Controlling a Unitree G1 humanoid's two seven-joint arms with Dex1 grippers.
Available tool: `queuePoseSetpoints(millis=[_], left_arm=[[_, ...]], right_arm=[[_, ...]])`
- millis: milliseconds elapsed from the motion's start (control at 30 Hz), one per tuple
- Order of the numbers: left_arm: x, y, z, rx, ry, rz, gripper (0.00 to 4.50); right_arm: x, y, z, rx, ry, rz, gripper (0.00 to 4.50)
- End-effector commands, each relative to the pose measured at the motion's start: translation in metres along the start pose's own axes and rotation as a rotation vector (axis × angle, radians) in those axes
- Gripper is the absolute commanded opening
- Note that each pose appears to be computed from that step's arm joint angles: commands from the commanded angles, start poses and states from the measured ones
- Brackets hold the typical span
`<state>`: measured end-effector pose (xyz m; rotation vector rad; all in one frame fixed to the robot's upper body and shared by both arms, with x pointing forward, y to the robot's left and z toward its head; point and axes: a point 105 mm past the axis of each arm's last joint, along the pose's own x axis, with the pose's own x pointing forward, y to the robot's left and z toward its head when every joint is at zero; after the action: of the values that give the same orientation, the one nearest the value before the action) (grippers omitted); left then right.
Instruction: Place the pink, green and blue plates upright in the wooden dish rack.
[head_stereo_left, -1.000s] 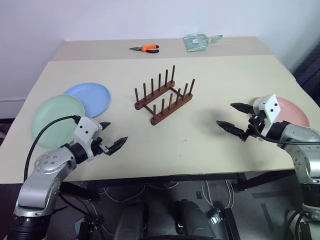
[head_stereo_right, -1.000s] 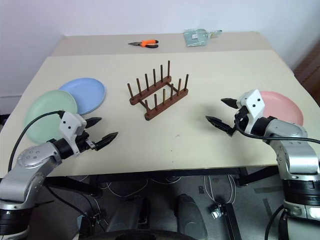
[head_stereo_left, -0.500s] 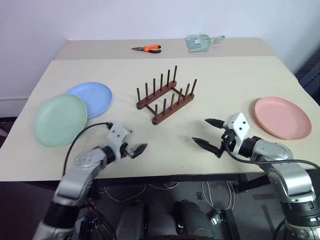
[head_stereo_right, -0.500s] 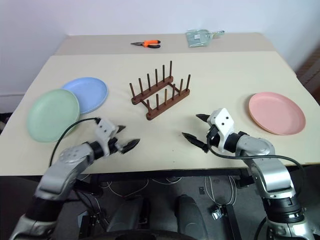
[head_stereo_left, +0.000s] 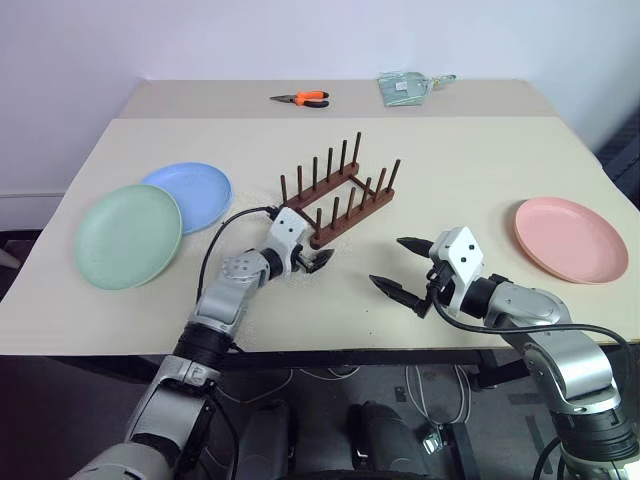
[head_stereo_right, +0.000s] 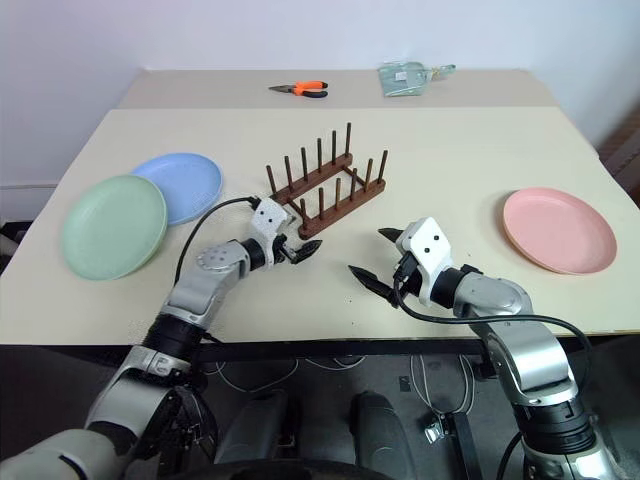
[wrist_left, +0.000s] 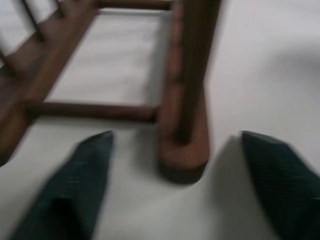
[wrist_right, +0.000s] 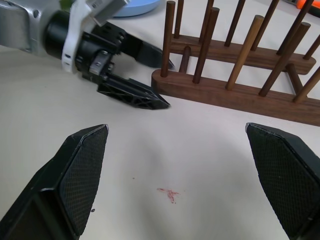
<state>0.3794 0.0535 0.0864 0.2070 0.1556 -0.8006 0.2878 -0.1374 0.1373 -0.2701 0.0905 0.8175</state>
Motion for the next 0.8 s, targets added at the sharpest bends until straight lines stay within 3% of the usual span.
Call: queuePoseSetpoints(millis=[33,133,333,600,800], left_arm=[[0.005,-0.009,0.0,0.018,-0.001,-0.059,2.18],[0.007,-0.017,0.008,0.064,-0.028,-0.131,0.75],[0.01,-0.043,0.025,0.201,-0.074,-0.395,0.76],[0.019,-0.033,0.022,0.249,-0.007,-0.51,0.76],[0.016,-0.015,0.015,0.227,0.022,-0.451,3.72]], right_arm=[[-0.003,0.001,0.012,-0.034,-0.044,-0.009,4.5],[-0.01,-0.002,0.005,-0.036,-0.015,-0.016,4.5],[-0.038,-0.005,-0.014,-0.045,0.099,0.02,4.5],[-0.047,-0.011,-0.021,-0.056,0.111,-0.022,4.5],[-0.049,-0.017,-0.025,-0.072,0.129,-0.074,4.5]])
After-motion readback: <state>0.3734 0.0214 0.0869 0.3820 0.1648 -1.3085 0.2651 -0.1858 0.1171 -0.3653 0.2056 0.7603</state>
